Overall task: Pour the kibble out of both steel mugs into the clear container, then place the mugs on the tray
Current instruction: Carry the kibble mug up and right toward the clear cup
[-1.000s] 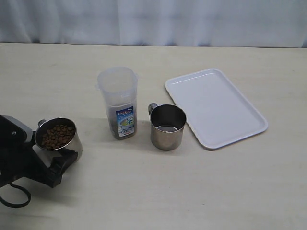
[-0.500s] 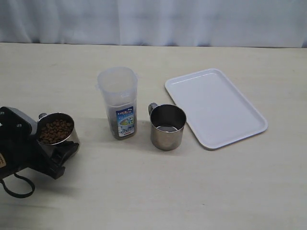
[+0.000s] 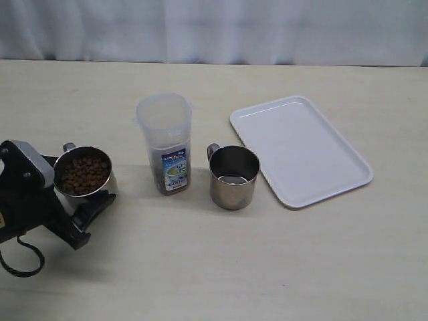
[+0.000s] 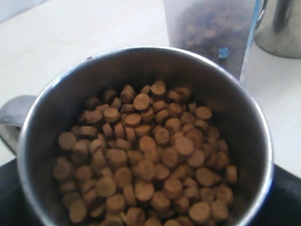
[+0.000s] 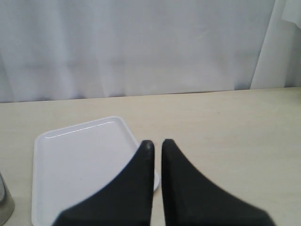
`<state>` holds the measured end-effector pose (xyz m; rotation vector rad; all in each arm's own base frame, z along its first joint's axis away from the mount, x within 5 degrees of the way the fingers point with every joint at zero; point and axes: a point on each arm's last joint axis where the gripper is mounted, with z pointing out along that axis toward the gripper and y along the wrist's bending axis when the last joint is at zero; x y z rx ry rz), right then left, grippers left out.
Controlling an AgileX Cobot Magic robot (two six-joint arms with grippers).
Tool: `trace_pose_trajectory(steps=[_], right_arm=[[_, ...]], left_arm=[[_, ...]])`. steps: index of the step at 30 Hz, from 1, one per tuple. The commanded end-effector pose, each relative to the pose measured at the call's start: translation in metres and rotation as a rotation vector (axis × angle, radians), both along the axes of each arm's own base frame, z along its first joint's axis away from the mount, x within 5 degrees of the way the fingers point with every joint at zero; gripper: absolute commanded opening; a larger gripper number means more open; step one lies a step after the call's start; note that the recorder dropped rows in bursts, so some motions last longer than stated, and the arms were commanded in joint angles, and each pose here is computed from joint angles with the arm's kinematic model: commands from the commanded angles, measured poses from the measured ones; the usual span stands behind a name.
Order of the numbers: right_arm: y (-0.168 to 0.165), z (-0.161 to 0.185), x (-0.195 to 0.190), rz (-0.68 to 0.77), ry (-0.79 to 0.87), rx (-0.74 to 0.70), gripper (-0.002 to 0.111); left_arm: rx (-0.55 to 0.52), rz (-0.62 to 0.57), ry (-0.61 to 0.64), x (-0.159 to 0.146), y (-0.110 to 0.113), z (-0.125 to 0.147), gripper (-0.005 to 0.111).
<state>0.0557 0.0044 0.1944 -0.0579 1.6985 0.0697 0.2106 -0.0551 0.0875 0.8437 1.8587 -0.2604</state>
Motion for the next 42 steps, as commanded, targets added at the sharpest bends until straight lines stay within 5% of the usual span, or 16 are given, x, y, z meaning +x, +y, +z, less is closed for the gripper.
trace_pose_trajectory(steps=[1,14,26,33,42], right_arm=[[0.000,-0.001,0.000,0.001,-0.002,-0.007,0.005],[0.000,-0.001,0.000,0.001,-0.002,-0.007,0.005],[0.000,-0.001,0.000,0.001,-0.002,-0.007,0.005],[0.000,-0.001,0.000,0.001,-0.002,-0.007,0.005],[0.000,-0.001,0.000,0.001,-0.002,-0.007,0.005]], left_arm=[[-0.044,-0.014,-0.117,-0.003,-0.002,0.019,0.000],[-0.124,0.062,-0.051,-0.009,0.001,0.041,0.000],[-0.113,0.366,0.243,-0.015,0.020,0.055,0.000],[-0.134,0.424,0.301,-0.013,0.023,0.054,0.000],[-0.013,0.418,0.412,-0.008,0.004,0.055,0.000]])
